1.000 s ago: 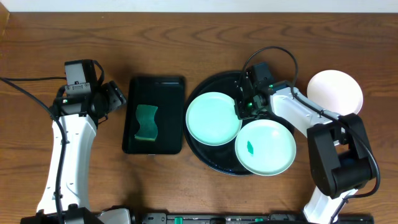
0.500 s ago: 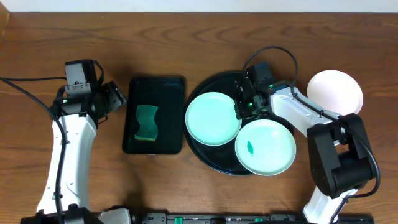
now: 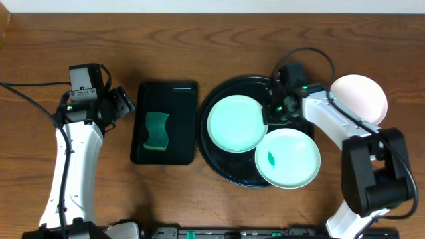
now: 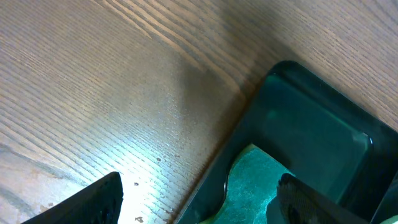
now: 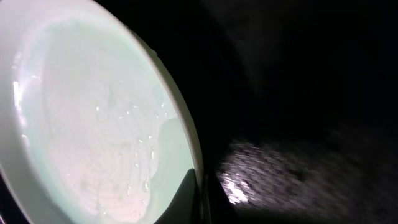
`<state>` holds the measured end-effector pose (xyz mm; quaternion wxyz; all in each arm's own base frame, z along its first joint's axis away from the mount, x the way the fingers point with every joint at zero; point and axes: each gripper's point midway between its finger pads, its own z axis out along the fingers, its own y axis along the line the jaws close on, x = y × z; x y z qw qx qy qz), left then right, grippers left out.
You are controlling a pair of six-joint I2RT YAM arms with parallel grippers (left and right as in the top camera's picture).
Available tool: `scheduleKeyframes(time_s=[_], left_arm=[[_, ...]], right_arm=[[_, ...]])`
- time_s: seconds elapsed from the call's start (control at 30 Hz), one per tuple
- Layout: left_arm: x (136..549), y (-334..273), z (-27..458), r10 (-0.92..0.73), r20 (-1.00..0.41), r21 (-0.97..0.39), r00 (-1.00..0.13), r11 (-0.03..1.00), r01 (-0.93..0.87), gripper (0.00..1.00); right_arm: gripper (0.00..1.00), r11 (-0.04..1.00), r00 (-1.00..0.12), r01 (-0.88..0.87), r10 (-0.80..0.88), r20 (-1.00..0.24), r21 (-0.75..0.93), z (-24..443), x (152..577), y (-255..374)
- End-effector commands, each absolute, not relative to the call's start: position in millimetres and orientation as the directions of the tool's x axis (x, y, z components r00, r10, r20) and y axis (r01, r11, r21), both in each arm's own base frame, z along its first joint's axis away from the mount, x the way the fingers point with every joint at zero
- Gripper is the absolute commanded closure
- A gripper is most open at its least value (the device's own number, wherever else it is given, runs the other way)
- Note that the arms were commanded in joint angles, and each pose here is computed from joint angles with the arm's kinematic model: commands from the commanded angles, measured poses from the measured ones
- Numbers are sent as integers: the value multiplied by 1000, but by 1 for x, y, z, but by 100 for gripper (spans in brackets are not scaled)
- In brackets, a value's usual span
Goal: Clean dirty plates on tray and stack at the side
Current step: 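Lift the pale green plate off the round tray with the right gripper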
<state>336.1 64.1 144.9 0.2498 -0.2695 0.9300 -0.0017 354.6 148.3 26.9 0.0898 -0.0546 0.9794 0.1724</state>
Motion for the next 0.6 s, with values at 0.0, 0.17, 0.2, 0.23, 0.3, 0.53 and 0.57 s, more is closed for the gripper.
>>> scheduleKeyframes(time_s=[0.0,0.17,0.2,0.23,0.3,0.53,0.57], left_arm=[[338,67,151,-506,-478,-136,-718,850,-509,20],[338,67,151,-505,-479,-136,-718,850,-508,20],[338,67,151,-505,-479,-136,-718,850,-508,20],[338,67,151,-505,-479,-136,-718,850,-508,20],[338,67,151,-506,-478,-136,-718,850,-509,20],[338,67,151,-505,-479,-136,-718,850,-508,20],[338,67,151,-506,-478,-136,-718,850,-509,20]], right_arm=[[99,936,-971,-140,-65,-231,324,42,361,139],[99,939,-972,-117,-42,-230,325,45,363,130],[99,939,-972,-114,-39,-231,325,46,363,129],[99,939,-972,-113,-37,-231,325,47,363,128],[99,939,-972,-112,-36,-232,325,48,362,128],[99,941,-968,-114,-34,-247,320,58,361,126],[99,941,-969,-114,-34,-244,319,58,360,126]])
